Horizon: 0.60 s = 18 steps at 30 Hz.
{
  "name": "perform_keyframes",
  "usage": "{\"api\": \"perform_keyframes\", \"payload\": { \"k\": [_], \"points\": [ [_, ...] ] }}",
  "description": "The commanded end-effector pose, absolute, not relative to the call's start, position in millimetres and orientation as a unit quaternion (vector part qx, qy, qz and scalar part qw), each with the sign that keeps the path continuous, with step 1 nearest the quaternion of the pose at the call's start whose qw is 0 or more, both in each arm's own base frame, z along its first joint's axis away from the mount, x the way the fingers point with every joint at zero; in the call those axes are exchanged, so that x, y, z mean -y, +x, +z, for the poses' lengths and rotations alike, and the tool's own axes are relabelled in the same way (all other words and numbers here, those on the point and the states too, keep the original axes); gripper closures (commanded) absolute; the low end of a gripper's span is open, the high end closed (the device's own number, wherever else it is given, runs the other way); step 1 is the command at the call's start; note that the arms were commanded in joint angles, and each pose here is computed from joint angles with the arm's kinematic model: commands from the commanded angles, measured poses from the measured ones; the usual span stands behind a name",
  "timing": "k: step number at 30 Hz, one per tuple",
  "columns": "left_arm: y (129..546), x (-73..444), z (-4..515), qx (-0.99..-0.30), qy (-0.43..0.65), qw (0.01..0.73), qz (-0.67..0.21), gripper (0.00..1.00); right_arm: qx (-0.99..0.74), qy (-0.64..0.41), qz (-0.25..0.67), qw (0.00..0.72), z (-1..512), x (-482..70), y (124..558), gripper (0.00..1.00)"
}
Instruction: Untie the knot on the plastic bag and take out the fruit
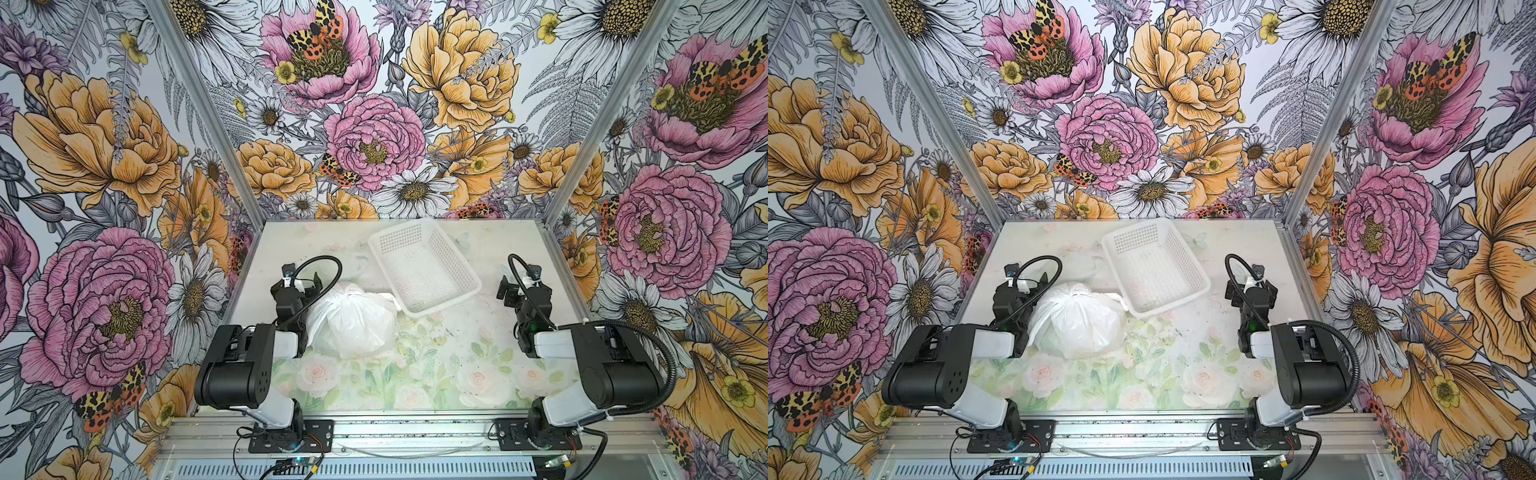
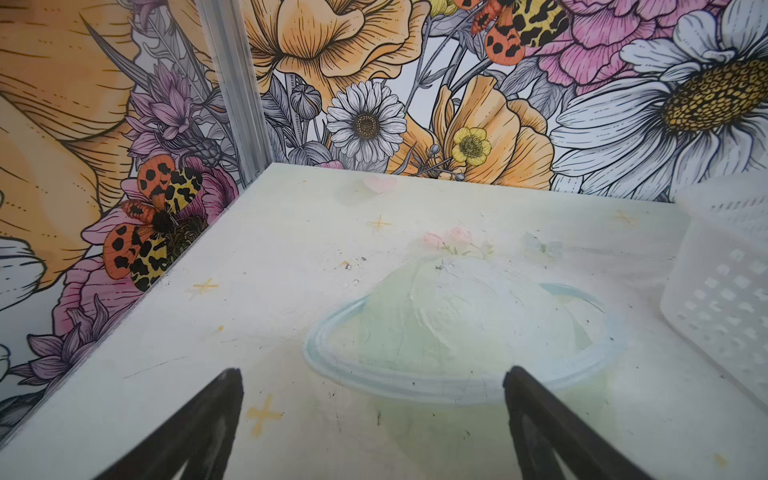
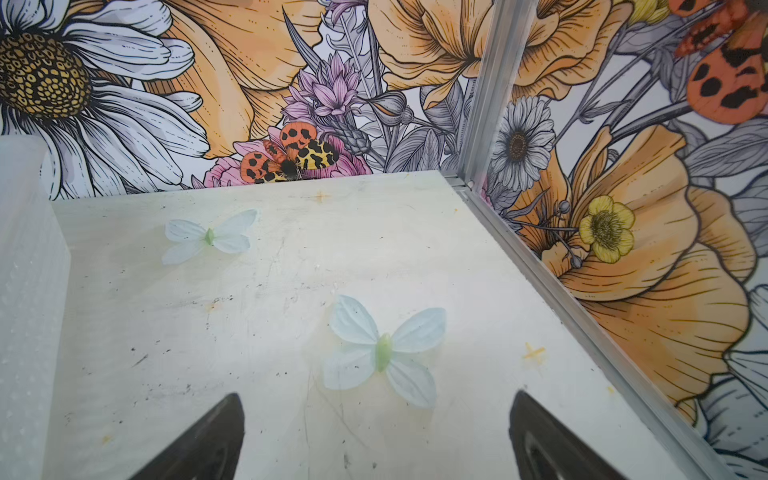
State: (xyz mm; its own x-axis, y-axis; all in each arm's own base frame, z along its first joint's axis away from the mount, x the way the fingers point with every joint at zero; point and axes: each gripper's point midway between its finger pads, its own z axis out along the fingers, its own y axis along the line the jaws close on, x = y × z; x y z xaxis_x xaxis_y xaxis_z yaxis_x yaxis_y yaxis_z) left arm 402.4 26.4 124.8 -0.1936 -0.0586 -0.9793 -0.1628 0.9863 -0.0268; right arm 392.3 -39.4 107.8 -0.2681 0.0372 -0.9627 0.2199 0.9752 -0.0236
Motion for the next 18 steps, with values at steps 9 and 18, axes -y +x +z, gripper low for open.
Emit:
{"api": "perform_keyframes", "payload": {
  "k": [9,18],
  "points": [
    [405.5,-21.5,129.9,-0.767,-0.061,0.638,0.036,0.01,-0.784,0.083,-0.072,0.611,115.3,39.8,396.0,0.0],
    [405.4,-21.5,129.6,-0.767,-0.061,0.638,0.035,0.01,-0.784,0.084,-0.072,0.611,115.5,39.7,396.0,0.01]
  ]
}}
